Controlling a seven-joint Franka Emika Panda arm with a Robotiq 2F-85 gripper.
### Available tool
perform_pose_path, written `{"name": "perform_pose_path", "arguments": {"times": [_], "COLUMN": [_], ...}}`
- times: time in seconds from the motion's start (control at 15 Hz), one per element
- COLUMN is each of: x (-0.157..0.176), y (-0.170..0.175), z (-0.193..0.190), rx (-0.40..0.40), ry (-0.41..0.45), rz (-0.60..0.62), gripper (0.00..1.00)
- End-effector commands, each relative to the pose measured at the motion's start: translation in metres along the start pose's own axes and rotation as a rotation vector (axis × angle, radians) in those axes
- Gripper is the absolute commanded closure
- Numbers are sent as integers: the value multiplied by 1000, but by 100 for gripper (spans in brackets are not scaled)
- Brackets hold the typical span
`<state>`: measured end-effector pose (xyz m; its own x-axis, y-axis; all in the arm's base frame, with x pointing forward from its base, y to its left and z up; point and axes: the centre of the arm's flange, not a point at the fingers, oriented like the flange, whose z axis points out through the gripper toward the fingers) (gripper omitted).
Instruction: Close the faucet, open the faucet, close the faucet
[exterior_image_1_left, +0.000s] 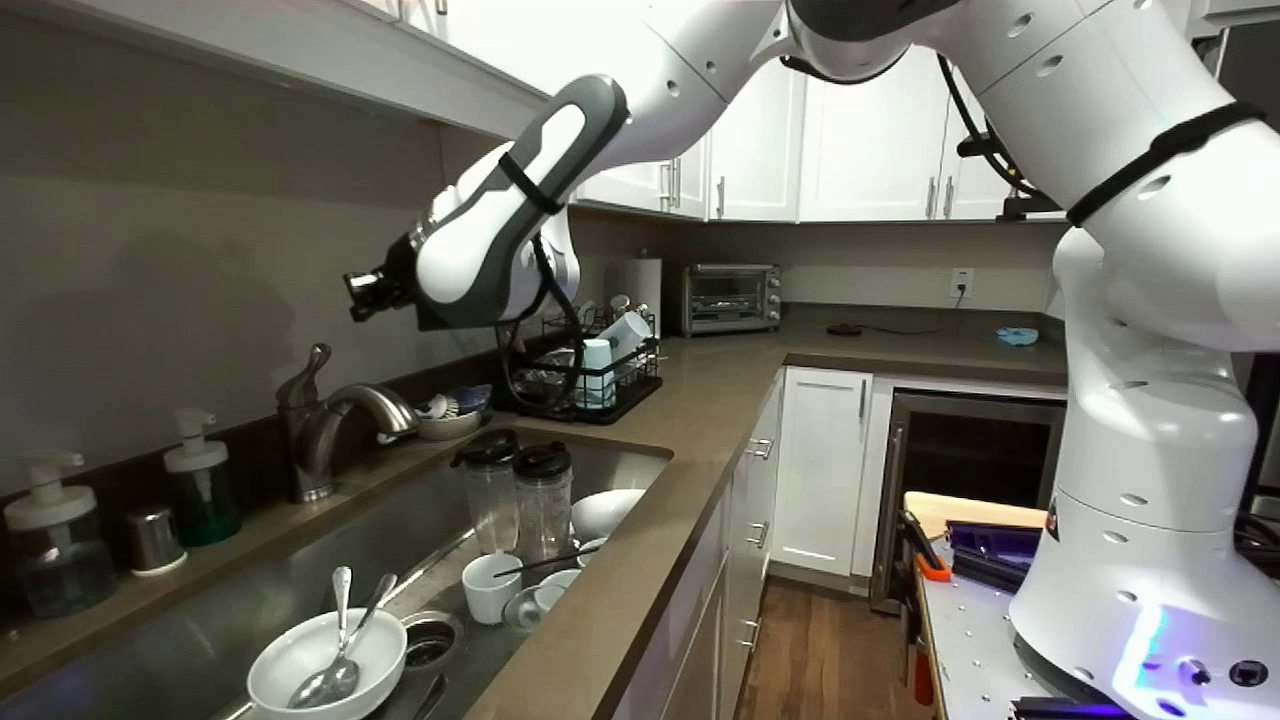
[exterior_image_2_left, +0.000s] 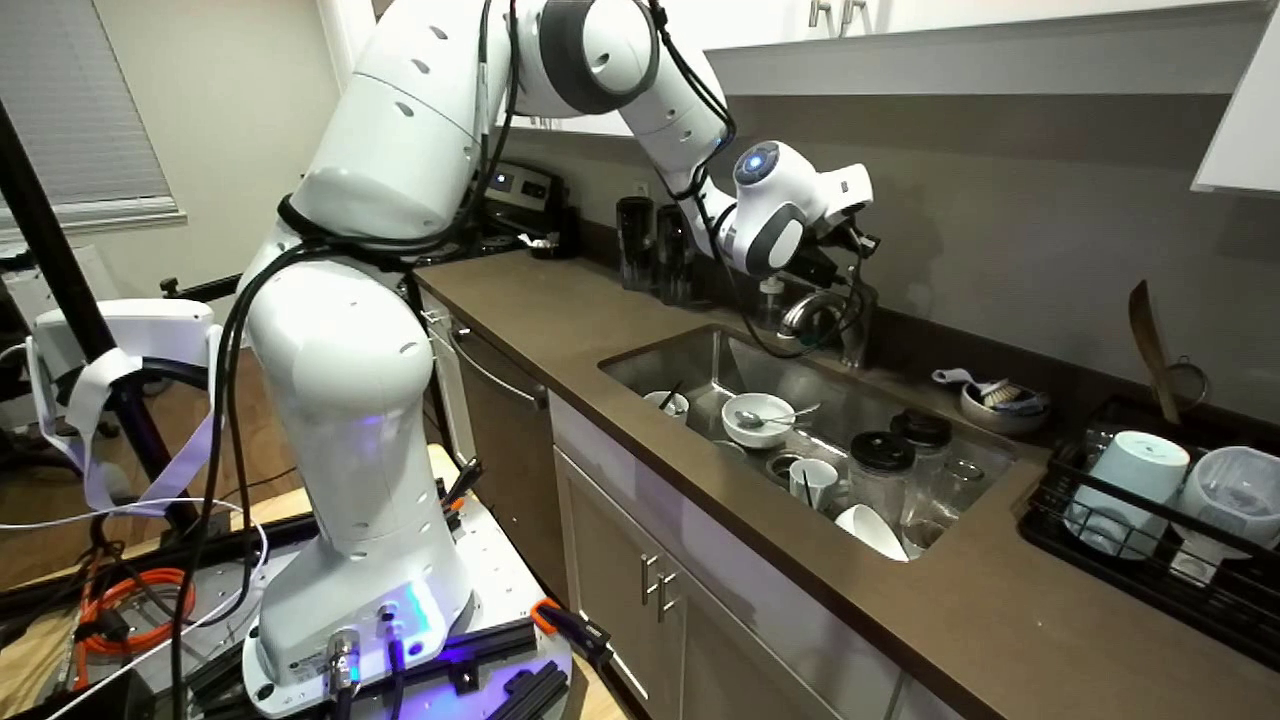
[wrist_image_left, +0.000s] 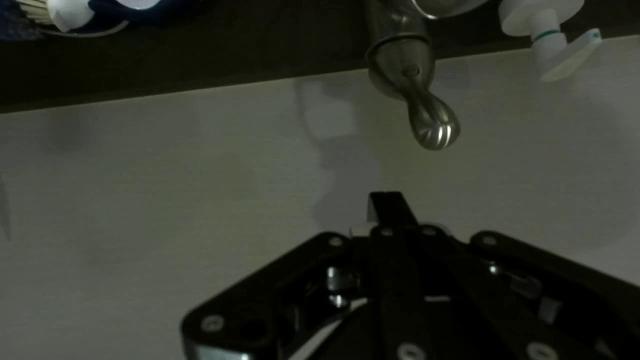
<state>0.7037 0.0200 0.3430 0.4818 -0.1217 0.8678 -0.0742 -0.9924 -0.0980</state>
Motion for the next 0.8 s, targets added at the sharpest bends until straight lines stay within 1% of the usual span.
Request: {"name": "perform_pose_path", "arguments": {"times": [0.0,0.47,0.73], "x": [2,6,6], "y": [2,3,1], "z": [-22,-32,-27], "rx": [-7,1,10], "ry": [-19,-56,-113], "rz": [2,-1,-7], "gripper": [100,100,100]}}
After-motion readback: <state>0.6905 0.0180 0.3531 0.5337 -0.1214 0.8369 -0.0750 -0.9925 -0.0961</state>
